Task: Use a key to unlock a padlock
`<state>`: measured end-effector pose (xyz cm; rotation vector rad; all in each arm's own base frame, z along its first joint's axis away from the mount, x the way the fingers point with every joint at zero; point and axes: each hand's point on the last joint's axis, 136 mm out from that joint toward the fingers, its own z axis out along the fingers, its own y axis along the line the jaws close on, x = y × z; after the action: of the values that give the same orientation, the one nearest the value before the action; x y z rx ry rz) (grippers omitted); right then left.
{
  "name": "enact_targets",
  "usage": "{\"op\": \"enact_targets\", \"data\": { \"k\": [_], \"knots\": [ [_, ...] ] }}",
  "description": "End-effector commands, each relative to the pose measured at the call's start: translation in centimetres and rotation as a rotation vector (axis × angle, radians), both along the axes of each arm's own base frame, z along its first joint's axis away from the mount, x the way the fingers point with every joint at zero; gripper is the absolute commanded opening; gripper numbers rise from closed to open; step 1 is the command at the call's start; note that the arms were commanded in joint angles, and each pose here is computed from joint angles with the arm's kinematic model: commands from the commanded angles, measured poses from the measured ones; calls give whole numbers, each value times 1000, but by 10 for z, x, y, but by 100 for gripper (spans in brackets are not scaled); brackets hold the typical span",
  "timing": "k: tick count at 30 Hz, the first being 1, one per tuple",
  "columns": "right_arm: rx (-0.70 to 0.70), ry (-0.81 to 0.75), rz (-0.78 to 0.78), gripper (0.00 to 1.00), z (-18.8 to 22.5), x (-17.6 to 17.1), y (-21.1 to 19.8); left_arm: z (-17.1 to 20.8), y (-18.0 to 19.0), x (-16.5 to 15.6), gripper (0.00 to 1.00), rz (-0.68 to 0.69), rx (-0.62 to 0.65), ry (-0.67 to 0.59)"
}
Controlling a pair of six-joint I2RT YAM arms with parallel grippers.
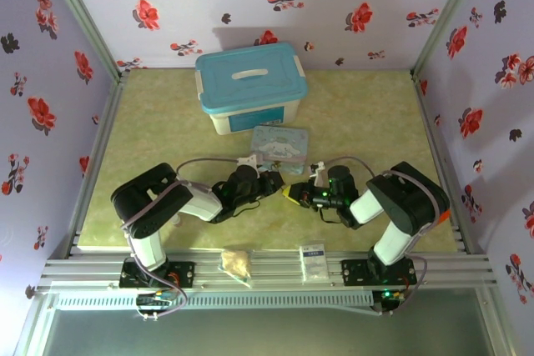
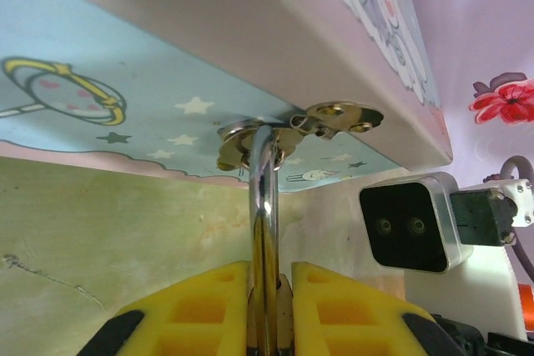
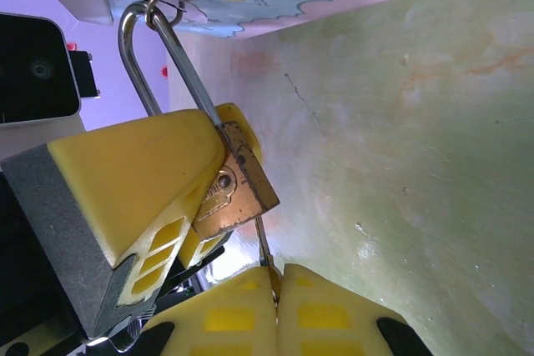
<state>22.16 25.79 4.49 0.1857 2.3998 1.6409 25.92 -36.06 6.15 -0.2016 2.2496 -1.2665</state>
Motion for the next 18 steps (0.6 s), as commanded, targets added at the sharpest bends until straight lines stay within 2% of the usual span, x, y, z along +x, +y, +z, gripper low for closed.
{"op": "enact_targets", "data": {
  "k": [1, 5, 18],
  "knots": [
    [57, -25, -17, 0, 10, 4, -1, 16, -9, -1, 7, -22, -62, -47],
    [44, -7, -21, 0, 4, 0, -5, 22, -5, -1, 7, -24, 10, -88],
    [58, -24, -14, 0, 12, -4, -2, 30, -6, 5, 7, -15, -23, -97]
  ]
}}
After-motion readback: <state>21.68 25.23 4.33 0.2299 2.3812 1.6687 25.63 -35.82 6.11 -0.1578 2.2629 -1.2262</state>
